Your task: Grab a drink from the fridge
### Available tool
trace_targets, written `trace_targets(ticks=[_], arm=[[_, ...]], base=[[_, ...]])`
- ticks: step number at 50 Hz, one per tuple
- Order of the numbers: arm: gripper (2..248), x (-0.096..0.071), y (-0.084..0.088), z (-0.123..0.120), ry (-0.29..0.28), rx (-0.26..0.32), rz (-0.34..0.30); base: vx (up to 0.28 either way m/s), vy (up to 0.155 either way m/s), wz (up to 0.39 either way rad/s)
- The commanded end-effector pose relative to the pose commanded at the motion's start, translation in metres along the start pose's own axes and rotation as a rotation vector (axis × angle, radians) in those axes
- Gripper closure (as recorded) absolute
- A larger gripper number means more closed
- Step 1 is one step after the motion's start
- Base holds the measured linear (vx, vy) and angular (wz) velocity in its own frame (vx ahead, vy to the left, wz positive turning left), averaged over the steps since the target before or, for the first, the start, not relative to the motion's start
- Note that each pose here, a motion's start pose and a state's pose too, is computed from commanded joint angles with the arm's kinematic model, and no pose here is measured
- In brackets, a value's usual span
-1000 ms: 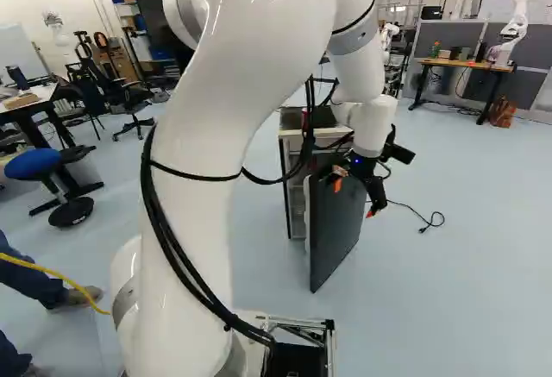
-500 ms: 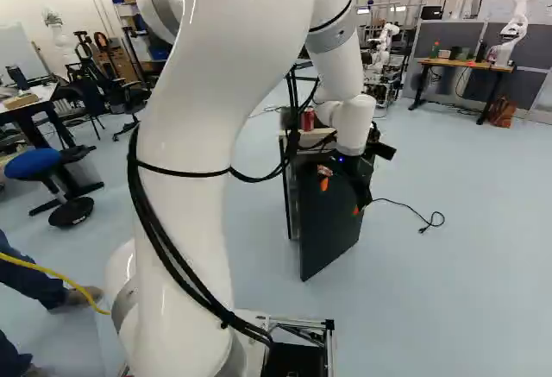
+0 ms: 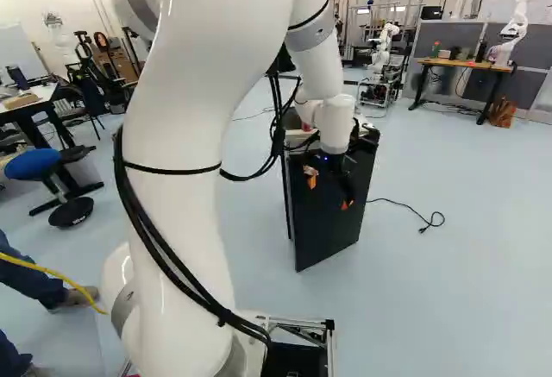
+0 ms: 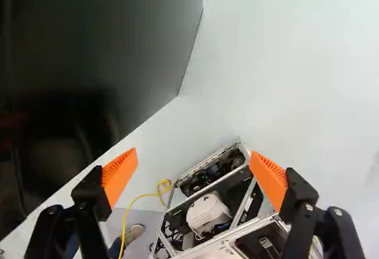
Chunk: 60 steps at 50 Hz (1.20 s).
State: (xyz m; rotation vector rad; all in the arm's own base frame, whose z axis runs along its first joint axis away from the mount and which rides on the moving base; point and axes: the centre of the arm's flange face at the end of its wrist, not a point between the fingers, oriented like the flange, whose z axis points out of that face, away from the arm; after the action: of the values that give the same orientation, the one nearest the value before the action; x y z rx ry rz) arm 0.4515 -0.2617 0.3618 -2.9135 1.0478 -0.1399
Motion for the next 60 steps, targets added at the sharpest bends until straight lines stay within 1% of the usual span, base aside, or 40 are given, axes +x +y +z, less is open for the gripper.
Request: trace_targets(ticks=[15,28,44,60], arm=[[3,-0.012,-0.026,0.001,0.037,0.006,-0.054],[3,-0.019,-0.051,0.002,0.076,0.015,-0.104],[3,-0.018,-0.086,0.021,0.103,0.024,-0.169],[3,-0.017,-0.123,0.025,0.16,0.043,-0.232]], base=[[0.0,0.0,0.0],[0.0,0.0,0.0],[0.0,0.0,0.0],[0.0,0.0,0.0]])
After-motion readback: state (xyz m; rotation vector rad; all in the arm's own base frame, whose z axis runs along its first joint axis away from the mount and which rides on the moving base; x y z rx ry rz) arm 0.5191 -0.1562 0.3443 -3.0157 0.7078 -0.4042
